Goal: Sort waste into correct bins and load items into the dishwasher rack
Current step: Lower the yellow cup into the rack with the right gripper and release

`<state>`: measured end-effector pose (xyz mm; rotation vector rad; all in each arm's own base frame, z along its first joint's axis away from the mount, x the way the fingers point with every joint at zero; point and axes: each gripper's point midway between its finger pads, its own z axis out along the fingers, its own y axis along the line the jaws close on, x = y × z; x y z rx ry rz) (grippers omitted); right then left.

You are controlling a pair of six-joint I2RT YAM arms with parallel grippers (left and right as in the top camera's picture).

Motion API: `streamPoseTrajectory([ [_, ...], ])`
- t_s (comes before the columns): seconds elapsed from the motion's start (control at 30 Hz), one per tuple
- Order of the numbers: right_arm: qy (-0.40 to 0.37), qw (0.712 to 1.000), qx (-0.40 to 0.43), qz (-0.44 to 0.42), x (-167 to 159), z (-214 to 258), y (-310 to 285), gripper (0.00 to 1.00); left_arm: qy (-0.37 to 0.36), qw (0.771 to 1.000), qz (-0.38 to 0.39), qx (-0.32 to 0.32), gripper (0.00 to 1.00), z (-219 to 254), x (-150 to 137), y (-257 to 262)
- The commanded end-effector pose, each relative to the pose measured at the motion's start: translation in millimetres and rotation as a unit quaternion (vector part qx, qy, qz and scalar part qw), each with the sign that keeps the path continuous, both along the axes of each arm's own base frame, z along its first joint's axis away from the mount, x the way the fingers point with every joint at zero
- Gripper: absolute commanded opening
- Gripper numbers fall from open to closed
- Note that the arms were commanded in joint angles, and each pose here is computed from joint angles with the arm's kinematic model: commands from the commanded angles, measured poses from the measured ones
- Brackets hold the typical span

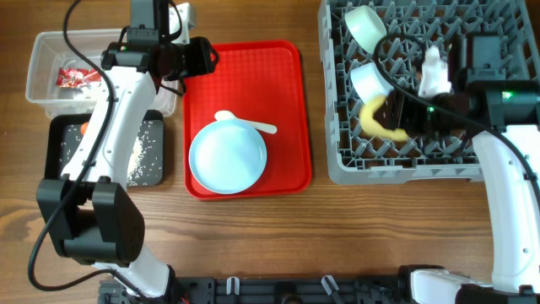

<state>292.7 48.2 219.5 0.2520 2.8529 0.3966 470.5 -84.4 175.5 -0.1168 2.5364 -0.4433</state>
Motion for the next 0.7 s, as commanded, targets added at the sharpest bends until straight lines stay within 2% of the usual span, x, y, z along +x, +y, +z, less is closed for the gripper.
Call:
streamPoseTrajectory([
  [0.0,0.038,0.989,-0.115,-0.080,-8.3,-10.6,-36.3,0.48,-0.012,0.991,0.078,0.109,0.62,-1.8,7.8,47.5],
  [0.07,0.044,0.988,-0.127,-0.077,-2.4,-18.9,-35.3,0.48,-0.014,0.989,0.089,0.122,0.71,-1.4,8.2,54.1],
  [0.1,0.056,0.986,-0.136,-0.079,1.2,-26.7,-37.5,0.48,-0.013,0.988,0.091,0.123,0.72,-1.6,8.3,56.7],
  [0.27,0.097,0.980,-0.153,-0.078,10.5,-54.6,-40.7,0.48,-0.020,0.987,0.101,0.120,0.73,6.3,7.3,63.7],
  [0.47,0.146,0.975,-0.155,-0.057,15.1,-90.1,-37.8,0.48,-0.052,0.985,0.116,0.115,0.74,39.4,-0.2,74.8],
  [0.6,0.148,0.980,-0.130,-0.031,24.4,-102.8,-27.2,0.54,-0.078,0.982,0.131,0.112,0.75,66.3,-8.4,85.7],
  [0.67,0.150,0.980,-0.129,-0.030,27.8,-107.7,-26.4,0.61,-0.089,0.979,0.143,0.111,0.82,77.4,-12.1,95.9],
])
